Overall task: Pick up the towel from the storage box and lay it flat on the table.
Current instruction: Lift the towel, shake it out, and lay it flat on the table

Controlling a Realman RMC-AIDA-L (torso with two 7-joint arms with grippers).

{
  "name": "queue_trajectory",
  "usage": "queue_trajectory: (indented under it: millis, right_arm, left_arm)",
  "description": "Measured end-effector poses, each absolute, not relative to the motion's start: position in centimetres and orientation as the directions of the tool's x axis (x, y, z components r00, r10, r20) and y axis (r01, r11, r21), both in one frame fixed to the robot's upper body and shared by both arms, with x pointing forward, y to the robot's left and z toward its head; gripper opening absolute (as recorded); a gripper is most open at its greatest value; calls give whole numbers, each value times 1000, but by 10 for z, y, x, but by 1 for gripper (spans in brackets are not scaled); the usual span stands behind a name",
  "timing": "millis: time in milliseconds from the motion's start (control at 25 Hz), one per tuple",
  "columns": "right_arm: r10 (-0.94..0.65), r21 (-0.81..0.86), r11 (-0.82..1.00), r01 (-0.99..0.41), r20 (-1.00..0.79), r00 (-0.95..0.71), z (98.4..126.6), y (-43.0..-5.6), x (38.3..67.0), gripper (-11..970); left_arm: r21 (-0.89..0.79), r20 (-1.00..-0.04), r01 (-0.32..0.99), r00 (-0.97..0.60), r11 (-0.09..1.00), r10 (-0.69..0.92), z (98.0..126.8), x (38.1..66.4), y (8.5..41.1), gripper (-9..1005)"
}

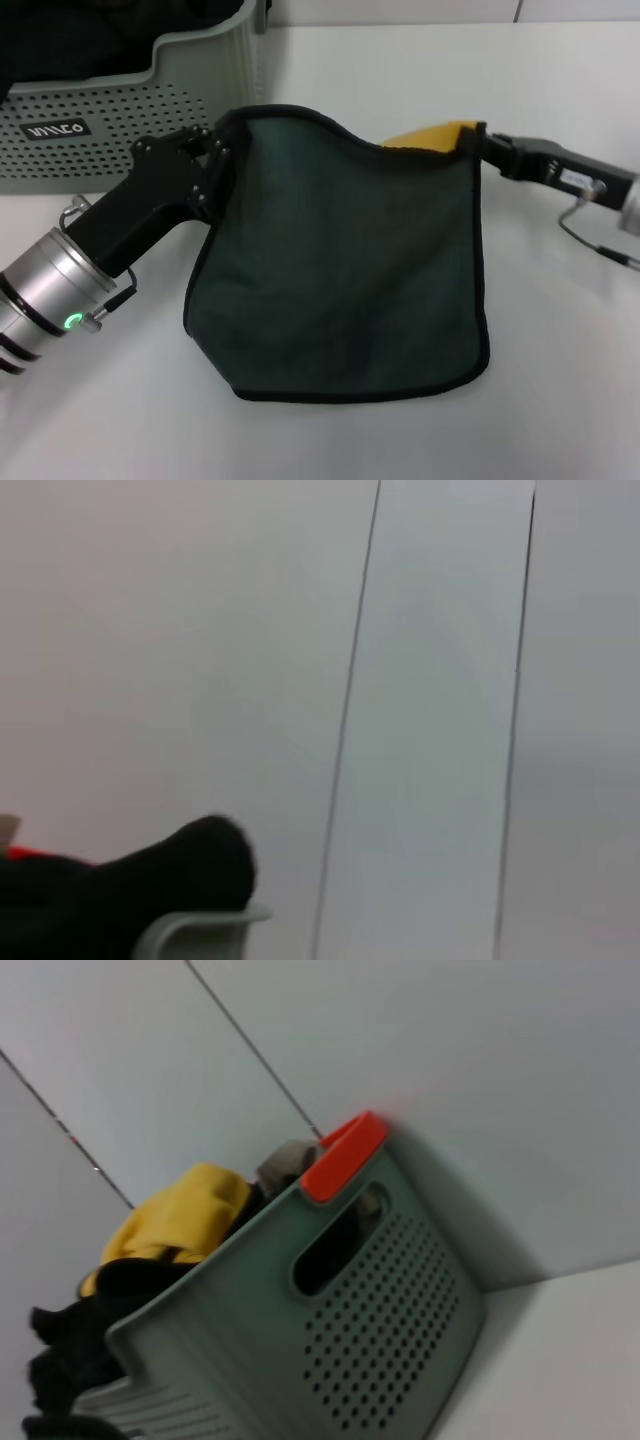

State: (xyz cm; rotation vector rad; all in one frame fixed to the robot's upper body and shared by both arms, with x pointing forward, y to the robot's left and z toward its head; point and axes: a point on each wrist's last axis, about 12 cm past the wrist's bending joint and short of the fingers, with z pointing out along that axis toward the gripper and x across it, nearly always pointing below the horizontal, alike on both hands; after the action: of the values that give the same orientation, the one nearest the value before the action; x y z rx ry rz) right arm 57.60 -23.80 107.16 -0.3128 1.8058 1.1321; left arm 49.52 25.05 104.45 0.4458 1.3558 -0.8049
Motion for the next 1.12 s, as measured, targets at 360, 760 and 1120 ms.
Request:
queue_trajectory:
  millis: [360,760,1120]
  right_arm:
    - [213,540,612,-577,-816,-538,1073,-224,601,24]
    - [230,537,679,-501,-803,-549,1065,-229,608,24]
    - [237,539,692,-480,-798,-555,1063,-231,609,25]
  left_arm:
    - [-37,-999,658,4,752,-53,1029,509,251,15]
    - [163,-984,649,49,744,172,1023,532,237,17]
    - [241,-964,664,82,708,251,1021,537,228,38]
